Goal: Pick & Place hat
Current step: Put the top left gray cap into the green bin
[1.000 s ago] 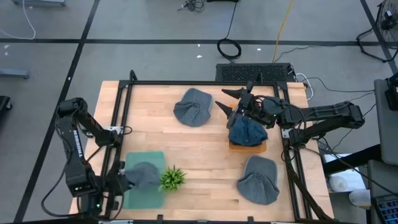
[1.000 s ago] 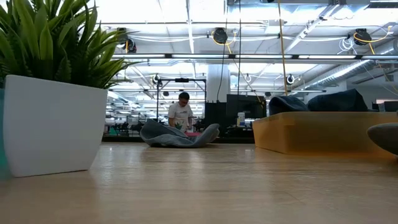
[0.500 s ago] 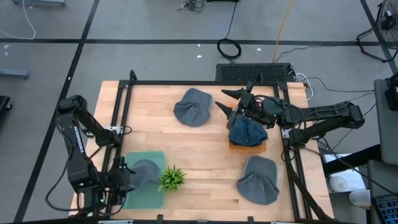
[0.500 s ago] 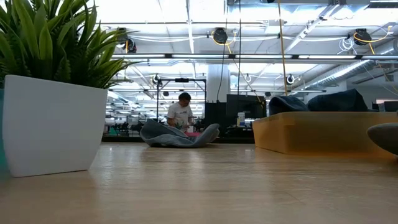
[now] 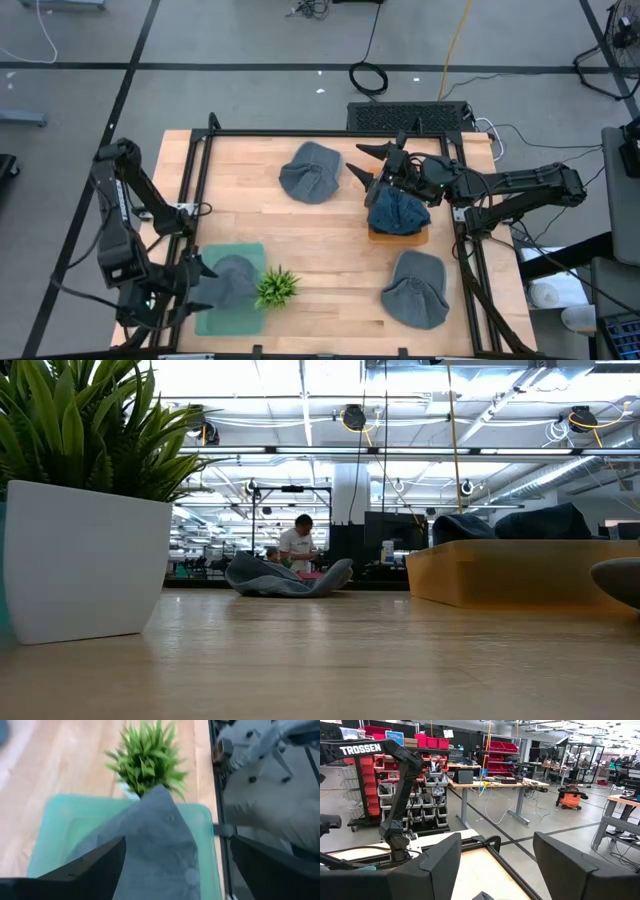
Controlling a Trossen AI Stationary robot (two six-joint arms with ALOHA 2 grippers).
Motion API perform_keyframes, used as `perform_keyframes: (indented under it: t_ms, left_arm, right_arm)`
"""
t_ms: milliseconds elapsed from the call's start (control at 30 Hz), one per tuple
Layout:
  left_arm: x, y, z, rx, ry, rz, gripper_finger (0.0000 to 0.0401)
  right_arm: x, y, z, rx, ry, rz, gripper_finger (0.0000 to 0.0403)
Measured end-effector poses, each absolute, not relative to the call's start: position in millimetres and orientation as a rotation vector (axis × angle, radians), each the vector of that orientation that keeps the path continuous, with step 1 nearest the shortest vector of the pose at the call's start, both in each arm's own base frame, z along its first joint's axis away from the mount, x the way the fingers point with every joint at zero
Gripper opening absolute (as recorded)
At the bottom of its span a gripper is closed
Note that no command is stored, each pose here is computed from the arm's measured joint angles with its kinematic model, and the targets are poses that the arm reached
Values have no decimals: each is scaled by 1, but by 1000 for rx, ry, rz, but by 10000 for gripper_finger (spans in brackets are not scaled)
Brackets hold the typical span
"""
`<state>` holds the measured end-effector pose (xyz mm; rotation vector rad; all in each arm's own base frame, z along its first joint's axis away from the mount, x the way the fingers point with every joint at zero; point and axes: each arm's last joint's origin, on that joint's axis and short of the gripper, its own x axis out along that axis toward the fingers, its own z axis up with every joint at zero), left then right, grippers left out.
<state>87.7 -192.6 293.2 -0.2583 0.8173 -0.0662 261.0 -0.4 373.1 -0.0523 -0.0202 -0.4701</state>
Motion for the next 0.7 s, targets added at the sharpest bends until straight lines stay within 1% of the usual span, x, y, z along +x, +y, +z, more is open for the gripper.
perform_keyframes:
  t_ms: [133, 267, 400, 700]
  left_arm:
    - [96, -197, 286, -219, 738, 18, 333]
    - [109, -206, 272, -171, 731, 83, 294]
    - [120, -213, 259, -131, 773, 103, 241]
    - [124, -220, 248, -70, 782, 124, 118]
  right_arm:
    - [261, 0, 372, -55, -13, -470, 238]
    - [261, 0, 371, -60, 6, -469, 238]
    - [261, 0, 370, -62, 15, -469, 238]
    - [261, 0, 367, -59, 39, -468, 238]
